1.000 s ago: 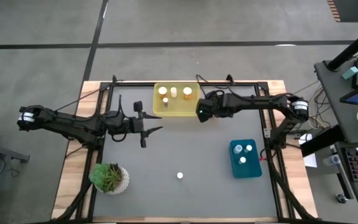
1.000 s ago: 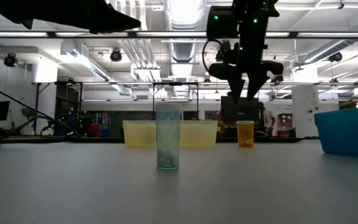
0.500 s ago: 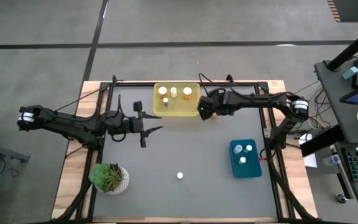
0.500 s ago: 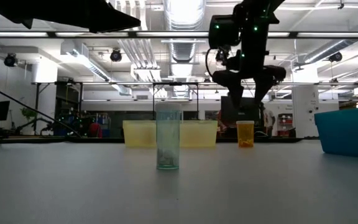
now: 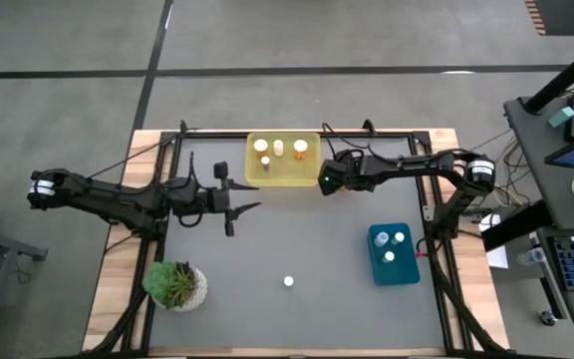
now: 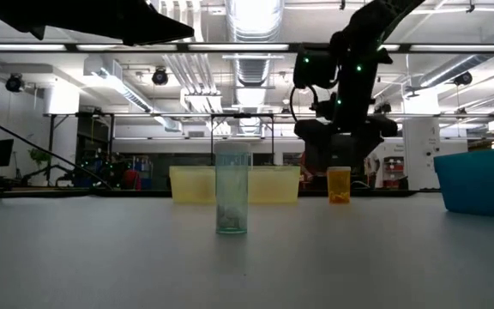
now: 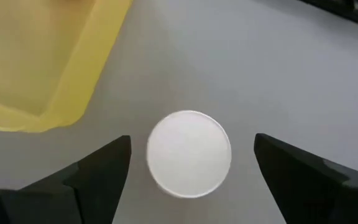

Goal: Pick and place medicine bottles into bin by pill shape (circle, oval)
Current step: Put the orange pill bottle into the yellow bin

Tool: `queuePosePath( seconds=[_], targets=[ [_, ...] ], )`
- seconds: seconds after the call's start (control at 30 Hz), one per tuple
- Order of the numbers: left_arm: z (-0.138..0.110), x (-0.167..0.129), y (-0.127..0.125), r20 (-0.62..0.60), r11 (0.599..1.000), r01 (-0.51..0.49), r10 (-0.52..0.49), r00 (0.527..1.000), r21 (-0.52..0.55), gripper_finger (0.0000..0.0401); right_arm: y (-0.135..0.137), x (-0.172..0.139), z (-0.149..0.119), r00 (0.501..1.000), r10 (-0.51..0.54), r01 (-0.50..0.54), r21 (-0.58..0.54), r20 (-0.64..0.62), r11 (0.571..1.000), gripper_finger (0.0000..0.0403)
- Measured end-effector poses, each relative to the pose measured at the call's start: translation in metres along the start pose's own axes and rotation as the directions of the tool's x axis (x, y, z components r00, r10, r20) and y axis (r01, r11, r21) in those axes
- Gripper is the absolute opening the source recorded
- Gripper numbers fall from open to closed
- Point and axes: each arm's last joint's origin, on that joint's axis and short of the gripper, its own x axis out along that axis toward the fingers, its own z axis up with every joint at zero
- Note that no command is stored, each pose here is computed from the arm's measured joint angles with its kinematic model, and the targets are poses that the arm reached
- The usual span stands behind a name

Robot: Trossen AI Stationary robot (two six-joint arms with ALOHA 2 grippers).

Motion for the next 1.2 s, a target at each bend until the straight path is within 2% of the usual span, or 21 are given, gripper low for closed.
queuePosePath(
  seconds=[0.33, 0.7, 1.03, 1.2],
  targets=[
    [0.000, 0.000, 0.000, 0.001, 1.000, -0.001, 0.001, 1.000, 0.002, 0.0156, -0.004, 0.014, -0.012, 1.000, 0.018, -0.019, 0.020, 0.017, 1.000, 0.0327],
    [0.000, 0.000, 0.000, 0.003, 1.000, -0.002, 0.002, 1.000, 0.002, 0.0156, -0.003, 0.015, -0.011, 0.999, 0.030, -0.031, 0.028, 0.029, 0.999, 0.0322],
    [0.000, 0.000, 0.000, 0.002, 1.000, -0.002, 0.002, 1.000, 0.002, 0.0156, -0.003, 0.015, -0.011, 0.999, 0.032, -0.034, 0.038, 0.030, 0.999, 0.0208],
    [0.000, 0.000, 0.000, 0.002, 1.000, -0.002, 0.002, 1.000, 0.003, 0.0156, -0.002, 0.015, -0.011, 0.999, 0.033, -0.034, 0.041, 0.030, 0.999, 0.0199]
  ],
)
